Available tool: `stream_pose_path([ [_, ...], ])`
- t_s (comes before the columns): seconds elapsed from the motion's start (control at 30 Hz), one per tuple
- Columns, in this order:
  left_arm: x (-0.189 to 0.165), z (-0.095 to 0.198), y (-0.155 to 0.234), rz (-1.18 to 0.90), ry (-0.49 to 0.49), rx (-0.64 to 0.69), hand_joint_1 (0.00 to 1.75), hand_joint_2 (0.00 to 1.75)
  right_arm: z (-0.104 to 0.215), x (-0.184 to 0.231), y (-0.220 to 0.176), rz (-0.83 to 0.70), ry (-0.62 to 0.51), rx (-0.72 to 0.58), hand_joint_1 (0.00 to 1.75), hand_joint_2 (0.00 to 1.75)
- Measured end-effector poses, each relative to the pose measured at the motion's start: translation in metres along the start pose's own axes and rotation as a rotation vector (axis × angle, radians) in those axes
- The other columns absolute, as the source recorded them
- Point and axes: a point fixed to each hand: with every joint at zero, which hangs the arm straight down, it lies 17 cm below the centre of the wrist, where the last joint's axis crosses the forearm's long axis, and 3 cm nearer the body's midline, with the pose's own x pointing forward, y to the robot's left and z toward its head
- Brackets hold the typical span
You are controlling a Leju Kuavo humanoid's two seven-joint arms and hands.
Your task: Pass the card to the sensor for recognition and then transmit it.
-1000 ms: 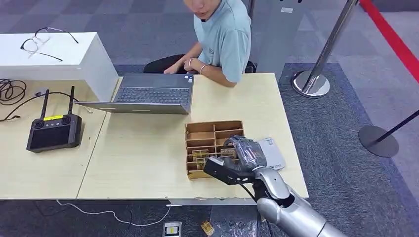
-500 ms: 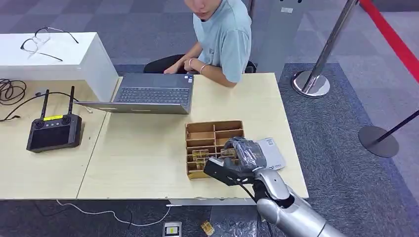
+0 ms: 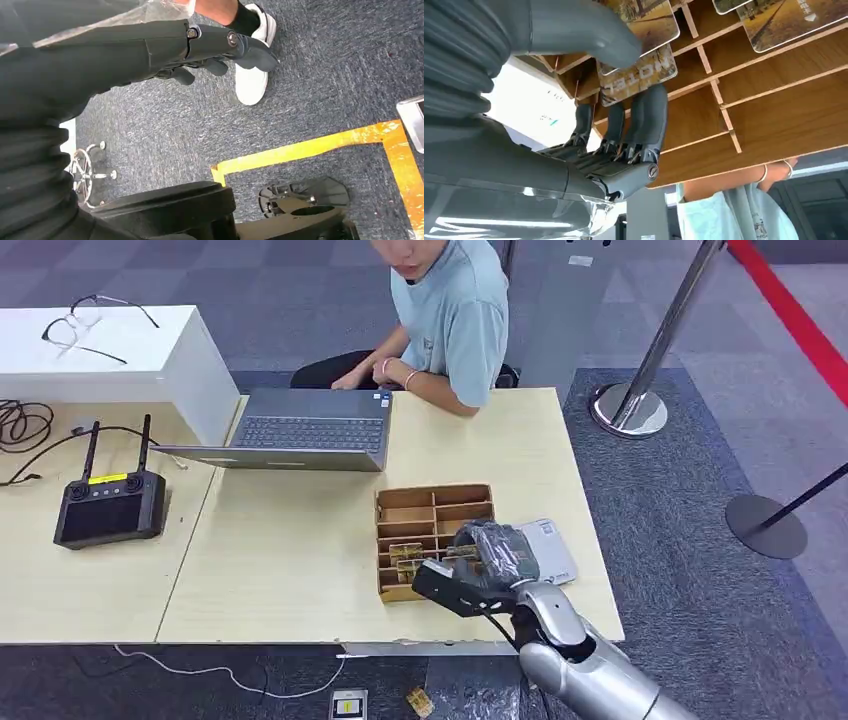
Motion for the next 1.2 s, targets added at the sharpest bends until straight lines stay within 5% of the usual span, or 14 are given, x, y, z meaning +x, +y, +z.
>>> stream_pose_path([
  [0.57, 0.0000, 0.0000, 0.0001, 0.000, 0.000, 0.000, 0.00, 1.75, 0.0000, 0.0004, -0.0003, -0.002, -0.002, -0.002, 1.20, 1.75],
  [0.7, 0.0000, 0.0000, 0.0000, 0.000, 0.000, 0.000, 0.00, 1.75, 0.0001, 0.0004, -0.0001, -0.002, -0.002, -0.001, 1.47, 1.75],
  [0.73, 0.0000, 0.0000, 0.0000, 0.000, 0.000, 0.000, 0.00, 1.75, 0.0002, 0.0003, 0.0000, -0.002, -0.002, -0.001, 1.75, 1.75],
  [1.2, -0.0005, 0.0000, 0.0000, 0.000, 0.003, 0.000, 0.00, 1.75, -0.0021, -0.0030, -0.0041, -0.021, 0.012, -0.006, 1.75, 1.75],
])
